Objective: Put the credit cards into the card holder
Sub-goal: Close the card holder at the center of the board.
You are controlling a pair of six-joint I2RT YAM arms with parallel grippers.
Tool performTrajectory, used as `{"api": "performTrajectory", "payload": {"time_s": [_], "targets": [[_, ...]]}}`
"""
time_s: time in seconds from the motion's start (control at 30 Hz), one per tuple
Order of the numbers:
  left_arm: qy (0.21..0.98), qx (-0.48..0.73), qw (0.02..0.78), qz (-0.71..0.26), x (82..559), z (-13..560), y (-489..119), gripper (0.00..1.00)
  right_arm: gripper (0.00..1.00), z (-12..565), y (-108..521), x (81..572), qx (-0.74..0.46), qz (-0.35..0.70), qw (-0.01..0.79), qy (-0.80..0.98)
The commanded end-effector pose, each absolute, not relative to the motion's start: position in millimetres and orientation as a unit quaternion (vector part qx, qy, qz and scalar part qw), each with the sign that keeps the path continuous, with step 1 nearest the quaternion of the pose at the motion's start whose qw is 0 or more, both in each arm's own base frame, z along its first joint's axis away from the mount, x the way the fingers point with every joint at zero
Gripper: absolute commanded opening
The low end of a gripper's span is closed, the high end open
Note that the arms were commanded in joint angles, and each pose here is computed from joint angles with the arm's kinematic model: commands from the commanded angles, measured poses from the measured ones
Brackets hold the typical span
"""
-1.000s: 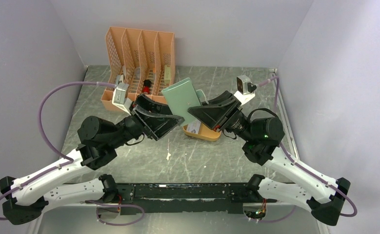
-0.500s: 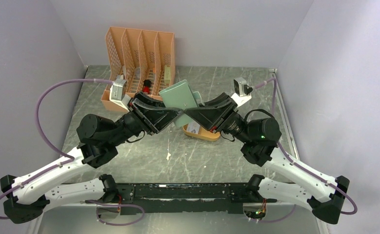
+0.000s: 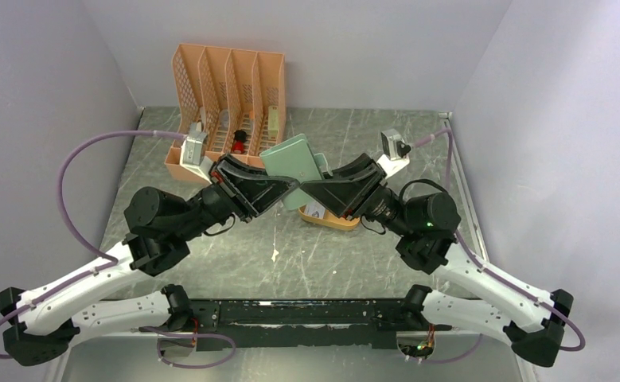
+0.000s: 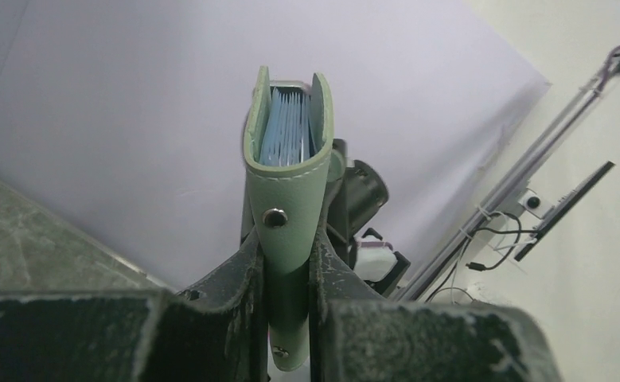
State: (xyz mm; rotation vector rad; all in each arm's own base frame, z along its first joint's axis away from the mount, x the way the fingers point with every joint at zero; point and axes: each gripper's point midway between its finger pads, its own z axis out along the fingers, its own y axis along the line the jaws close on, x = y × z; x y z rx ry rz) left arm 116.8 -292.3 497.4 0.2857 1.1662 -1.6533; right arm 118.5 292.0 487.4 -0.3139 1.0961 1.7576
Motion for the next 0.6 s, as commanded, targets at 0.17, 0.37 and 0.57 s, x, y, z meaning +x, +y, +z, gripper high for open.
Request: {"api": "performTrajectory", "payload": {"time_s": [0.17,0.37,0.57], "targets": [[0.621,0.075,0.533,-0.569,146.4,466.0,-266.3,0.05,0.50,472.5,267.0,133.0,-0.178,0.572,0.556,0.577],[0.685,0.060,0.516,-0.511,155.0,441.0,-256.3,0.05,0.53,450.6,258.5,146.4,-0.189,0.497,0.551,0.643],[0.690,0.067,0.515,-0.504,154.1,442.7,-255.0,0.05,0.52,441.1,276.7,155.3,-0.188,0.498,0.529,0.660]]}}
